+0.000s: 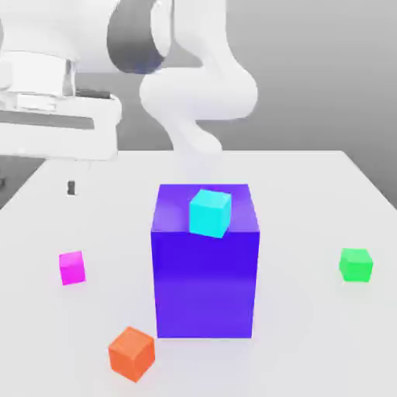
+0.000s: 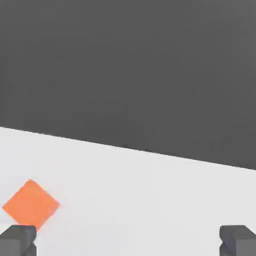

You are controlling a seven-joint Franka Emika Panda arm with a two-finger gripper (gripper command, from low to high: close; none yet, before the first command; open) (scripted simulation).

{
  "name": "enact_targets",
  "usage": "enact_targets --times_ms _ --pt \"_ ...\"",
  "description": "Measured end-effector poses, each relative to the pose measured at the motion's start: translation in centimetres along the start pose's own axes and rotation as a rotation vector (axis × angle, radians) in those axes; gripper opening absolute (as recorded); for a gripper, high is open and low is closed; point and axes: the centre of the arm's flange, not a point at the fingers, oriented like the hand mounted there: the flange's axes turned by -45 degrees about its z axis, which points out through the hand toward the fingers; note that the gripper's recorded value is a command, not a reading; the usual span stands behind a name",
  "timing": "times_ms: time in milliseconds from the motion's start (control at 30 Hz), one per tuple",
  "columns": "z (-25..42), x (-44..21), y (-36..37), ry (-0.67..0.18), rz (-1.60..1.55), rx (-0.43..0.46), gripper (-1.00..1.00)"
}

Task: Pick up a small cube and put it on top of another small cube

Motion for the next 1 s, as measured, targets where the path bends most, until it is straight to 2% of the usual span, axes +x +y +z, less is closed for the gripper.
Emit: enact_targets --times_ms 300,400,800,833,1000 --pt "10.5 -16.6 -0.5 -0.228 -0.11 0.117 0.0" --pt "11.6 -18.5 -0.3 -0.244 -0.108 0.122 0.0" --pt "16.8 -19.5 -1.3 -0.247 -0.128 0.125 0.0" --pt "17.3 -19.6 -1.5 -0.247 -0.127 0.129 -1.0" --pt "17.3 -19.6 -1.6 -0.247 -0.126 0.131 -1.0"
